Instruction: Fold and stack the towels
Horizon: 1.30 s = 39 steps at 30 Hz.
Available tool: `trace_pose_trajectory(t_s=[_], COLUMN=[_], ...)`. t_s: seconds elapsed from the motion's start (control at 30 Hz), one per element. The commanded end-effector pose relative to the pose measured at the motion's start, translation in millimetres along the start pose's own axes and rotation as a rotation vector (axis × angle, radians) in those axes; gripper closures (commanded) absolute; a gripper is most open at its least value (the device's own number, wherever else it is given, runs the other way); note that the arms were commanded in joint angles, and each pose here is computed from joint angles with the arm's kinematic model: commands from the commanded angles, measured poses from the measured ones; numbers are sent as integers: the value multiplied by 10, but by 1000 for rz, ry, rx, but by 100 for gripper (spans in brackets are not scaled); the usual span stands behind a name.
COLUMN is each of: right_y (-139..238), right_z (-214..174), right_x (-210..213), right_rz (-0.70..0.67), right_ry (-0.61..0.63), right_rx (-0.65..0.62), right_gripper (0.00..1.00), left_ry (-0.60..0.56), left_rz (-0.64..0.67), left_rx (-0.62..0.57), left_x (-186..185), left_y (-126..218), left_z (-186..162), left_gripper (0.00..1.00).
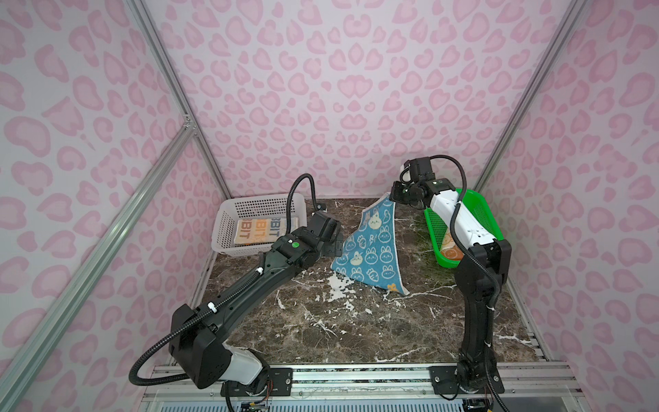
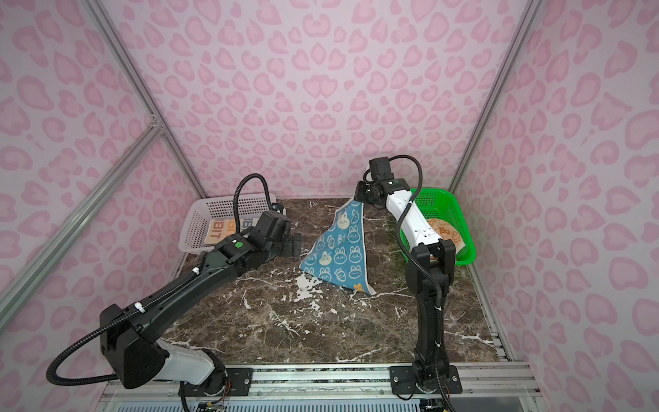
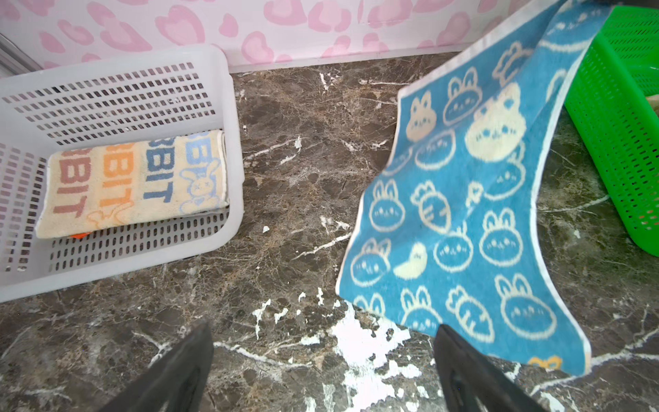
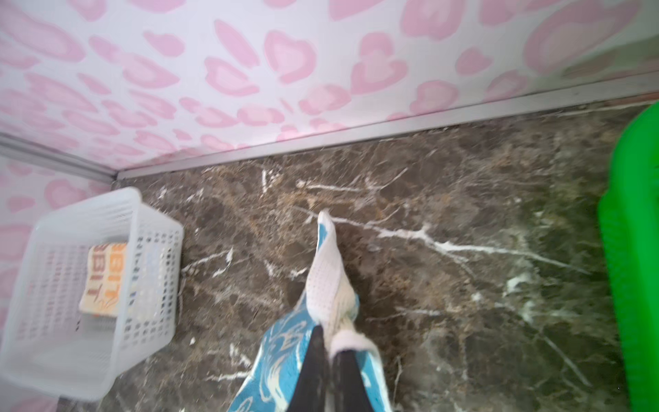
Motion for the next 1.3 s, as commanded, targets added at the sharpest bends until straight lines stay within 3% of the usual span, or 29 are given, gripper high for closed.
trace_pose_trajectory(t_s=[0.0, 0.13, 0.17, 0.23, 0.33, 0.53, 0.73, 0.9, 1.1, 1.27], right_y=[-173, -418, -450, -453, -276, 168, 509, 685, 653, 526], right_z=[44, 101, 114, 143, 179, -71, -818, -1496, -2095, -2327], right_x=[-173, -238, -244, -221, -112, 28, -255, -677, -1015, -1154], right_rz=[-88, -133, -146, -163, -140, -101, -119, -146, -158, -165], right_ry=[-33, -18, -13, 9, 39, 106, 118, 97, 77, 58], right_rx=[26, 49, 53, 58, 49, 81, 190, 299, 424, 472], right_gripper=[100, 100, 96, 79, 44, 12, 9, 15, 24, 30], left_ry=[22, 19, 18, 18, 24, 38, 67, 85, 104, 107], left_rz=[-27, -43, -50, -69, -83, -101, -150, -168, -183, -180], left_rx=[8, 41, 48, 63, 75, 74, 80, 95, 108, 108], left_x=[-45, -99, -112, -143, -163, -175, -201, -204, -202, -176], left_y=[-70, -180, -199, -237, -266, -260, -250, -248, -234, -189], left_z=[1, -45, -49, -56, -75, -68, -116, -199, -265, -298], left_gripper=[3, 3, 3, 3, 3, 3, 3, 3, 3, 3])
Point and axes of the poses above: each gripper's point midway between its finger pads, its own y axis back along the fingers, its own x axis along the line the jaws close on, z = x × y, the point moved 10 cm from there along y, back along the fingers, and after that the axes turned 15 degrees about -y, right-handed, at the moved point
